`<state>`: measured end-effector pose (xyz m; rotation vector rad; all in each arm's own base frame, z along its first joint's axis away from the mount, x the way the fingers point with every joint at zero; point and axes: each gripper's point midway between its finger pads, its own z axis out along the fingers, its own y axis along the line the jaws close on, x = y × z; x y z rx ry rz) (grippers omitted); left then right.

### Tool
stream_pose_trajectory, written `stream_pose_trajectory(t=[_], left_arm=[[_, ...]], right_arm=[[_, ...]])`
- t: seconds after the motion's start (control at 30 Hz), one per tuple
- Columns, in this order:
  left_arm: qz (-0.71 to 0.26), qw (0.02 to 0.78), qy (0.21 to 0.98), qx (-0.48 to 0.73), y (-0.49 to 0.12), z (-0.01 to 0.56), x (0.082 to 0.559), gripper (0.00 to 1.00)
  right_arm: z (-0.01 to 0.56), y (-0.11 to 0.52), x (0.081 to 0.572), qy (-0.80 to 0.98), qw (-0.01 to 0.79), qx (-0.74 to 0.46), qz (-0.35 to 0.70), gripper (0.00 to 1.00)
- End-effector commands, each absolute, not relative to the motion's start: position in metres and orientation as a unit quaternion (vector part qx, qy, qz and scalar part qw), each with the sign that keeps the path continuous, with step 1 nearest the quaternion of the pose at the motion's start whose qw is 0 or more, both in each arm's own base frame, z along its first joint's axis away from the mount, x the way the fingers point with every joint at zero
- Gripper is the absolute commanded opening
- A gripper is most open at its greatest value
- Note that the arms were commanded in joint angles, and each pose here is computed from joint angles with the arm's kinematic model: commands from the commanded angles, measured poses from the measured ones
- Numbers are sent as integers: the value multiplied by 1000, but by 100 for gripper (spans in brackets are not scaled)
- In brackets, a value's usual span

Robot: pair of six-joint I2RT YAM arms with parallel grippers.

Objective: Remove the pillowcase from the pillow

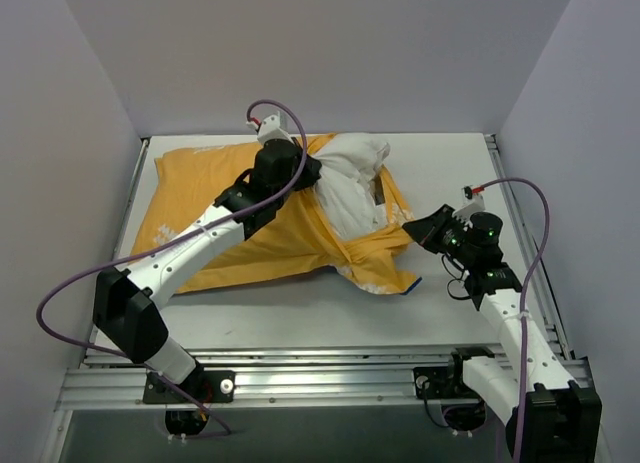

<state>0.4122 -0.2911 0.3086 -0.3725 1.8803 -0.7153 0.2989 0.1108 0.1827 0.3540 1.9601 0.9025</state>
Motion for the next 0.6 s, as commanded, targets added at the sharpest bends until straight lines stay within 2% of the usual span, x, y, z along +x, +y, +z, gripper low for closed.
stream_pose_trajectory(t=[0.0, 0.1, 0.13, 0.2, 0.23, 0.27, 0.3, 0.4, 0.43, 0.5, 0.57], left_arm=[[-320, 636, 685, -153, -273, 396, 410, 3], [-338, 597, 724, -67, -303, 365, 386, 10], [-338, 588, 734, -35, -310, 357, 378, 17], [-345, 570, 745, 2, -318, 344, 366, 23], [-344, 572, 744, 21, -318, 344, 361, 32], [-338, 570, 748, 35, -317, 337, 359, 37], [-335, 574, 745, 59, -318, 338, 354, 51], [-338, 579, 728, 145, -328, 345, 343, 68], [-343, 580, 719, 169, -333, 350, 340, 77], [-351, 586, 688, 245, -347, 361, 329, 83], [-377, 578, 653, 314, -370, 369, 306, 85]], right_arm=[[187, 98, 304, 808, 464, 132, 338, 0], [202, 107, 314, 793, 473, 126, 364, 0], [203, 112, 315, 792, 468, 124, 372, 0], [210, 118, 320, 787, 476, 113, 376, 0], [206, 122, 322, 792, 474, 109, 369, 0], [205, 124, 323, 794, 473, 107, 366, 0], [203, 125, 324, 797, 472, 105, 362, 0], [184, 130, 324, 812, 460, 105, 345, 0], [177, 130, 325, 816, 457, 109, 336, 0], [166, 132, 321, 823, 449, 109, 332, 0], [157, 129, 320, 828, 444, 116, 322, 0]])
